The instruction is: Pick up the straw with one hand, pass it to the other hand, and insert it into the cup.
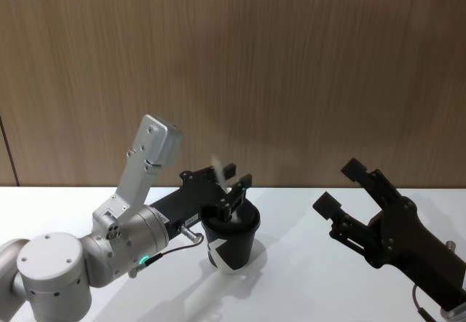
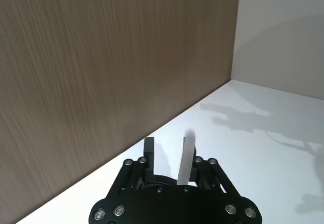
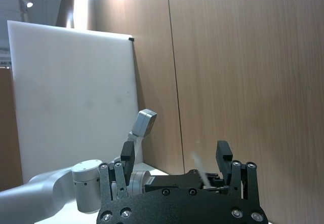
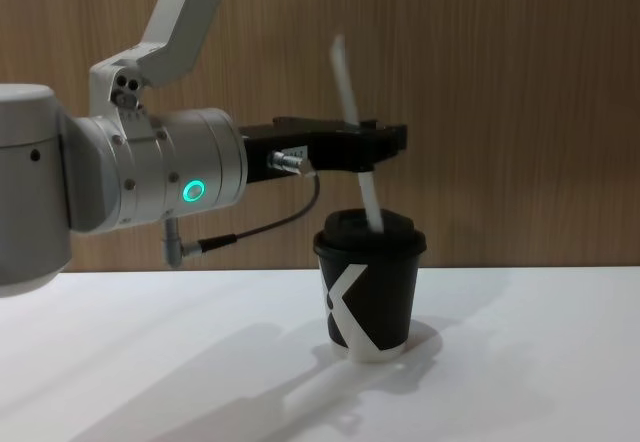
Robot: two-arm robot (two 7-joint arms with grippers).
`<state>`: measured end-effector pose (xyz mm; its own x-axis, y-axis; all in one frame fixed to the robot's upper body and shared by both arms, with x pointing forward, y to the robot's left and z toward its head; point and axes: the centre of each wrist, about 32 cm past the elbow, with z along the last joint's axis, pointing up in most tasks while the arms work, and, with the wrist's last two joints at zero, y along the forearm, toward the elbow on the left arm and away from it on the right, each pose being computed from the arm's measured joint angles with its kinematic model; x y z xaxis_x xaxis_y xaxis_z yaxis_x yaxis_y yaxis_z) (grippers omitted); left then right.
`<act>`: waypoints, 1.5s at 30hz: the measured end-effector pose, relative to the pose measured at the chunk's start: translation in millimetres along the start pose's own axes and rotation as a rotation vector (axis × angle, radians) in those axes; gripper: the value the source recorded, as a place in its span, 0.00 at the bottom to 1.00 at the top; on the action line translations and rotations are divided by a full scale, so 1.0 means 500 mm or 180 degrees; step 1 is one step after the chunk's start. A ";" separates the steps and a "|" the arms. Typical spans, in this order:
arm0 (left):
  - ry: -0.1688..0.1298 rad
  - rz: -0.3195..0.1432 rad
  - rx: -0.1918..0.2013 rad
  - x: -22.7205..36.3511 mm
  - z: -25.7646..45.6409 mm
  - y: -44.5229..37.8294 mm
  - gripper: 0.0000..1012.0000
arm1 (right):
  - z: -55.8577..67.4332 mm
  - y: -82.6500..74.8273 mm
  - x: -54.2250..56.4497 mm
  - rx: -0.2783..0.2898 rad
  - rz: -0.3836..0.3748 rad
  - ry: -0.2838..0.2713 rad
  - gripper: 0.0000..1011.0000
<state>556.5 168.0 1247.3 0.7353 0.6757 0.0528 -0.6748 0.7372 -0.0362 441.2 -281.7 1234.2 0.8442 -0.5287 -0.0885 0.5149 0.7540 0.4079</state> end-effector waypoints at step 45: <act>-0.0114 -0.0010 -0.0446 -0.042 0.032 0.104 0.99 | 0.047 0.041 -0.037 -0.0498 -0.0607 -0.0063 0.99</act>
<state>505.0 192.1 1260.3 0.7329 0.6745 0.0888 -0.6552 0.7349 -0.1750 432.4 -265.8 1265.7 0.7273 -0.6735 -0.1321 0.6827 0.6902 0.2397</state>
